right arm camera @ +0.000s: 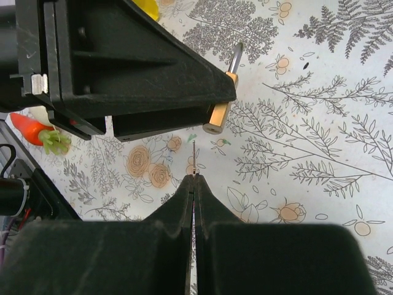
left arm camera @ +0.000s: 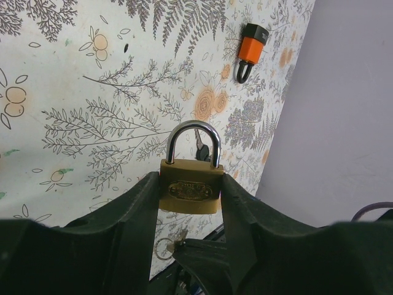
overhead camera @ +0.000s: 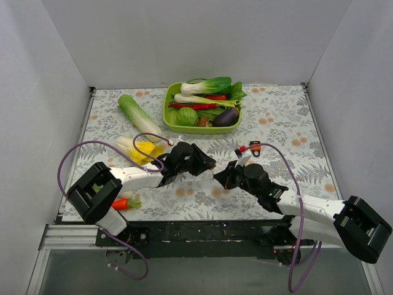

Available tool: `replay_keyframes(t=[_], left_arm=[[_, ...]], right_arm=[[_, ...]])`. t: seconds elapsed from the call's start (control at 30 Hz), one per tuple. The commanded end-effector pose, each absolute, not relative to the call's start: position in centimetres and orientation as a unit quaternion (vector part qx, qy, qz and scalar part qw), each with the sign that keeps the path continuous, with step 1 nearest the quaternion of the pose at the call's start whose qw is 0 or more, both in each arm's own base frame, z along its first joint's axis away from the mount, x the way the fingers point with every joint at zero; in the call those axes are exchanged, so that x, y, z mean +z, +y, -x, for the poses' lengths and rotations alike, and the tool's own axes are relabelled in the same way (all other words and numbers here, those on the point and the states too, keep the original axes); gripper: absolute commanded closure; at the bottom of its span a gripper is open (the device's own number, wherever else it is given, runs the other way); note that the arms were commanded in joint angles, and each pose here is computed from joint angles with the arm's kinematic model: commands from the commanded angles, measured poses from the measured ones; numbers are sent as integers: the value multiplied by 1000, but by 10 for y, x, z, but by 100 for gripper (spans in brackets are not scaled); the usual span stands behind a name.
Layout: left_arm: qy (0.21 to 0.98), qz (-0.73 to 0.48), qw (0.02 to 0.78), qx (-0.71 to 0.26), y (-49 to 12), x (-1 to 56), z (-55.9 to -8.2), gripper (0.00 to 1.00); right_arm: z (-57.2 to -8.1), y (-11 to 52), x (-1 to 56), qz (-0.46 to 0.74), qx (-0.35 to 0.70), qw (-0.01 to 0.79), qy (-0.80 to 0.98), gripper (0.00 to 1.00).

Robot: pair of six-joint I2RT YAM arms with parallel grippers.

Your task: Unlock with the key

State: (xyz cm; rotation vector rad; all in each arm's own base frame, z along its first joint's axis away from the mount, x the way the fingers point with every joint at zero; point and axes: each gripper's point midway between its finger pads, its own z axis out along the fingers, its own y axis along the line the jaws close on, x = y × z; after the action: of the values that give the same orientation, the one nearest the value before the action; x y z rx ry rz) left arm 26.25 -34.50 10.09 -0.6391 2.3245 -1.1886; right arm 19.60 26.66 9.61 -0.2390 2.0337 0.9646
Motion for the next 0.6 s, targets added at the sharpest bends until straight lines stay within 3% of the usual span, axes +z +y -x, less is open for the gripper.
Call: replay_keyframes(t=[0.0, 0.57], left_arm=[[801, 310, 186, -477, -352, 128, -264, 100], [802, 310, 192, -474, -348, 130, -263, 100]], right_arm=[[-215, 270, 122, 86, 388, 461, 793, 99], [-225, 273, 125, 93, 393, 456, 793, 99]])
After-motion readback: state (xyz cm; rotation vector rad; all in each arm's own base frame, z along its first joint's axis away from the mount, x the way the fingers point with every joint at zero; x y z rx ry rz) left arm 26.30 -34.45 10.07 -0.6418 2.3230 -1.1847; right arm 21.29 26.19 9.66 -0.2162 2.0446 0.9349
